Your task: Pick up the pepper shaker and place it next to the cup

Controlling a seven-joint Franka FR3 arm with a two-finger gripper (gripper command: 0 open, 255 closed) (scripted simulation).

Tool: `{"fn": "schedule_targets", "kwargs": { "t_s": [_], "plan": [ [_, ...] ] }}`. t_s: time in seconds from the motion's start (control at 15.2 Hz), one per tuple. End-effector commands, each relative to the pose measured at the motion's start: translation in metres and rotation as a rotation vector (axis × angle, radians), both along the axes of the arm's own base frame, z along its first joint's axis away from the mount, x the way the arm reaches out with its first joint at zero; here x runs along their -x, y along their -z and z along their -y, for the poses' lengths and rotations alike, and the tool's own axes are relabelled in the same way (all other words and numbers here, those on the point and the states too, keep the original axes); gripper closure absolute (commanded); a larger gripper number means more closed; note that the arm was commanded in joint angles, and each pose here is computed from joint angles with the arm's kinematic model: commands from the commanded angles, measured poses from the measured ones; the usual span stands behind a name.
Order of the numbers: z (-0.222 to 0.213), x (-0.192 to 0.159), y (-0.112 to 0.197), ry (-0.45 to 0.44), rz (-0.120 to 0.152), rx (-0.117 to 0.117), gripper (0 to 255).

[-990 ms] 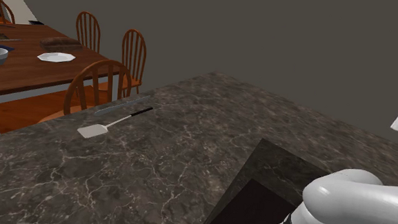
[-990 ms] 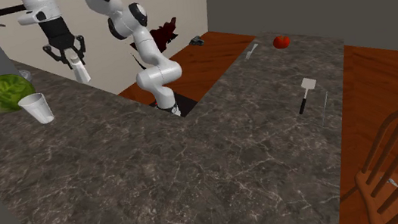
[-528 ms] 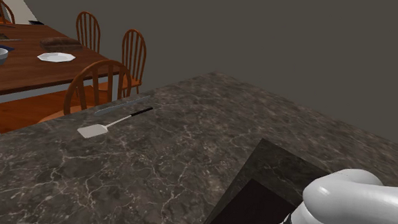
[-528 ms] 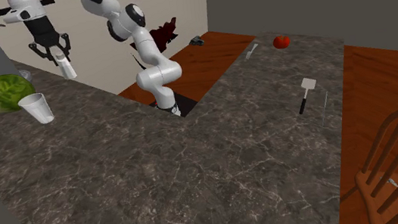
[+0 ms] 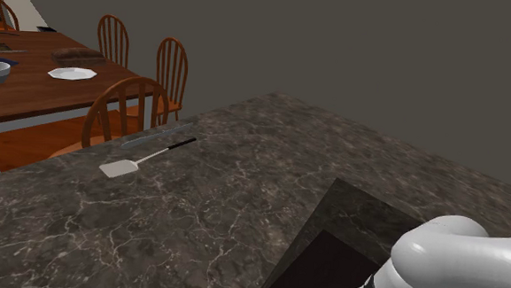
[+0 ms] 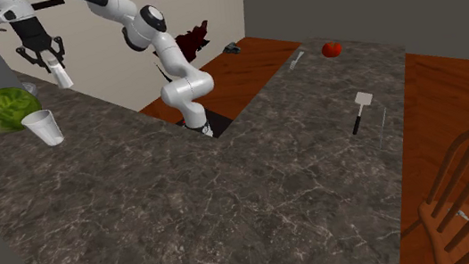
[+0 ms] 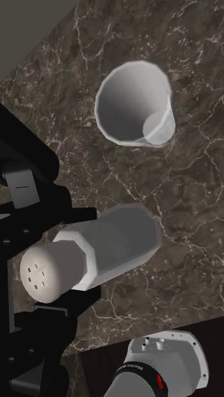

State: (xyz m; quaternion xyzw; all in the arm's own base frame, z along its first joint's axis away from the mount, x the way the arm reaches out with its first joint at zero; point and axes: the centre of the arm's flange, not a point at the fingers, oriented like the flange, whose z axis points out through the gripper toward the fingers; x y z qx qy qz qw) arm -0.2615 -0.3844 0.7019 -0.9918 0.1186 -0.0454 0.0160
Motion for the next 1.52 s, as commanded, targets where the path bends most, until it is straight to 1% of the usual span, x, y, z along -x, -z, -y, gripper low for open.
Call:
{"fn": "schedule_targets", "kwargs": {
  "t_s": [0.0, 1.45],
  "plan": [
    [0.001, 0.020, 0.008, -0.001, -0.001, -0.001, 255],
    [0.001, 0.020, 0.124, -0.001, -0.001, -0.001, 255]
  ]
}}
